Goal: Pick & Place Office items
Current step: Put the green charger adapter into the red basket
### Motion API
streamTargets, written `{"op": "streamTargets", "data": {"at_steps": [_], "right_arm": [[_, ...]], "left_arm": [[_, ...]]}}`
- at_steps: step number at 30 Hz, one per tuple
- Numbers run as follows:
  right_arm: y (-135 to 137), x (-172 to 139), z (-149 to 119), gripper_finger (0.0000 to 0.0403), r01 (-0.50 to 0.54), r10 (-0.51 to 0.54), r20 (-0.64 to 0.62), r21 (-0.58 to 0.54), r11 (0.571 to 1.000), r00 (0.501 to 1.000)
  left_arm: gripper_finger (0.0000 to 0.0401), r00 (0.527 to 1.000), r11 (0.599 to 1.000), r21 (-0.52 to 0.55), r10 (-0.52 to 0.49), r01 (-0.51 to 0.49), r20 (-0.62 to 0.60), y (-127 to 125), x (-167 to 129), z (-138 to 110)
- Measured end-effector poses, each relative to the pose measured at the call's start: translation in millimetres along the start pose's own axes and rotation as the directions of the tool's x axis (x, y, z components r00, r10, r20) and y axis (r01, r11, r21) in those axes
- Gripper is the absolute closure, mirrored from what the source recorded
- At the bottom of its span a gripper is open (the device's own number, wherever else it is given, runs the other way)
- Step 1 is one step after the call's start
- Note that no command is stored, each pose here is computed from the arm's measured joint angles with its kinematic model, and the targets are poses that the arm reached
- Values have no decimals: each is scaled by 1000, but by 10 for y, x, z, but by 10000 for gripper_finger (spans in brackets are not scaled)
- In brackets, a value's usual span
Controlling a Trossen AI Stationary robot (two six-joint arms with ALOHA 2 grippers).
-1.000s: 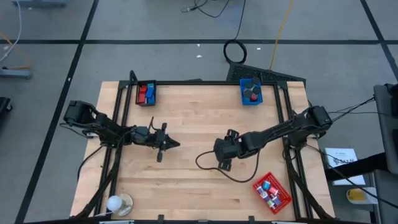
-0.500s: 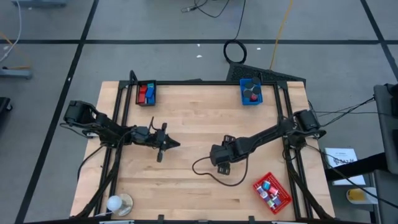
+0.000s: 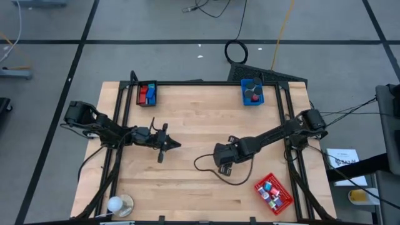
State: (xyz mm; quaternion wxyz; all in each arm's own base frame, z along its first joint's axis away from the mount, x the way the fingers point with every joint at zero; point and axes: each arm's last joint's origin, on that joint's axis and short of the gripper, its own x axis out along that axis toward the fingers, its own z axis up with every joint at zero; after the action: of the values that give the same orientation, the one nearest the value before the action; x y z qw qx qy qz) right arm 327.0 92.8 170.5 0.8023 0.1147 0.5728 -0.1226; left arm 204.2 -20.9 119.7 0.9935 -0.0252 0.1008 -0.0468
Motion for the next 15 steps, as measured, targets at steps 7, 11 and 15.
{"op": "streamTargets", "data": {"at_steps": [7, 11, 15], "right_arm": [[142, -685, -309, 280, -78, 75, 24, 183, 980, 997], [254, -1026, -654, 278, -95, 104, -12, 297, 950, 995], [387, -1267, -1025, 277, -107, 143, -64, 387, 916, 988]], "left_arm": [[377, 1000, 1000, 0, 0, 0, 0, 0, 0, 0], [377, 1000, 1000, 0, 0, 0, 0, 0, 0, 0], [377, 1000, 1000, 0, 0, 0, 0, 0, 0, 0]]}}
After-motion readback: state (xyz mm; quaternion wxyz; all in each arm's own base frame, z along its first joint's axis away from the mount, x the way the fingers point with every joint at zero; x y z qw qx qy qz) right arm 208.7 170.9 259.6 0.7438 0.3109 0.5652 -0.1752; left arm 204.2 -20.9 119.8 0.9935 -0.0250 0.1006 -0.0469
